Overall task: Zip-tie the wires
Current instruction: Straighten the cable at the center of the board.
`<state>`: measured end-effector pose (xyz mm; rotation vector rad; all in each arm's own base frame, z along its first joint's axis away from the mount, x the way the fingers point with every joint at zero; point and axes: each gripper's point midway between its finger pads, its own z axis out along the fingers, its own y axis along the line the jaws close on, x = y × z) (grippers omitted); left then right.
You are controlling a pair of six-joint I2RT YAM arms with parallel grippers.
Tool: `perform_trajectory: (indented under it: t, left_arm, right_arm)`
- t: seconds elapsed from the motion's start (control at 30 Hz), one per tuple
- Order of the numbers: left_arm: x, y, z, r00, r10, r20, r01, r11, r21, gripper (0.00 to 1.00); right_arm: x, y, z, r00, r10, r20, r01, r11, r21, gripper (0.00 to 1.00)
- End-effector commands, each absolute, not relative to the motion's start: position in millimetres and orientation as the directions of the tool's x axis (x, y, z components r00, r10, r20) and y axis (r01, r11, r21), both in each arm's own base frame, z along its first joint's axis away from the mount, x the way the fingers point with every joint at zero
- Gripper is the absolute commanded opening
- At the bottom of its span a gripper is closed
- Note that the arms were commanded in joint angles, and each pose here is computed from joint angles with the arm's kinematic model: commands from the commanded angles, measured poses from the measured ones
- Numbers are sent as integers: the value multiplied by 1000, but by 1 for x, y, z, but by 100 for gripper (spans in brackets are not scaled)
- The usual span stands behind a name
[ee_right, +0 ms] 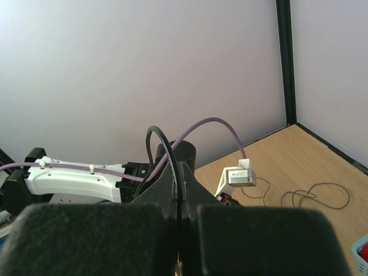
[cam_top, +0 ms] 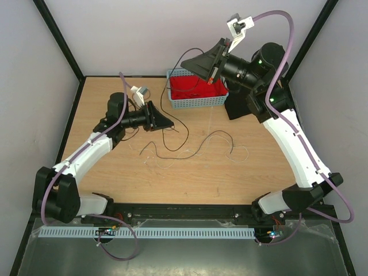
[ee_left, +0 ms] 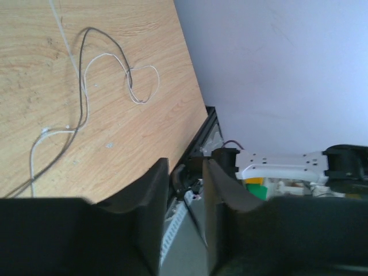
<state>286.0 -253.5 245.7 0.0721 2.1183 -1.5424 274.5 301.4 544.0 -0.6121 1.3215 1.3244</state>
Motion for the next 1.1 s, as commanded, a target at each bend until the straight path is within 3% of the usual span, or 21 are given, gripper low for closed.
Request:
perform_trajectory:
  t: [0.0,0.07,0.23,0.37,0.5,0.63,0.87,1.07]
  left_arm:
    - [289,-258,256,-845,-236,-480,392,337,-856,23]
    - [286,-258,253,-850,-226,-476,392,333,-858,16]
    - [281,-258,247,-861,-212,-463,384,328,-863,15]
    - [278,-257,246,-862,-204,-465,389,325,-862,3]
    - [289,-232,236,-829,-316,-462,327,396,-858,0]
    - [297,-185,218,-745,-473,-470,210,502,-839,0]
    - [283,-98,177,-569,-593,-570,-74,728,-682,0]
    - [275,-80,155,-543,-589,-598,-147,768,-624,0]
  right_arm:
    - [259,294,561,-203,358,-911,-926,232,297,0]
    - [260,292,561,-199,357,-913,-924,241,296,0]
    - [259,292,562,-194,358,-913,-924,246,293,0]
    - [261,292,560,-192,354,-916,-922,253,291,0]
    - [277,287,541,-181,315,-932,-888,354,292,0]
    - [305,267,491,-178,213,-961,-786,557,269,0]
    - [342,197,352,-336,-29,-941,-441,888,130,0]
    - [346,131,274,-452,-143,-880,-166,983,-75,0]
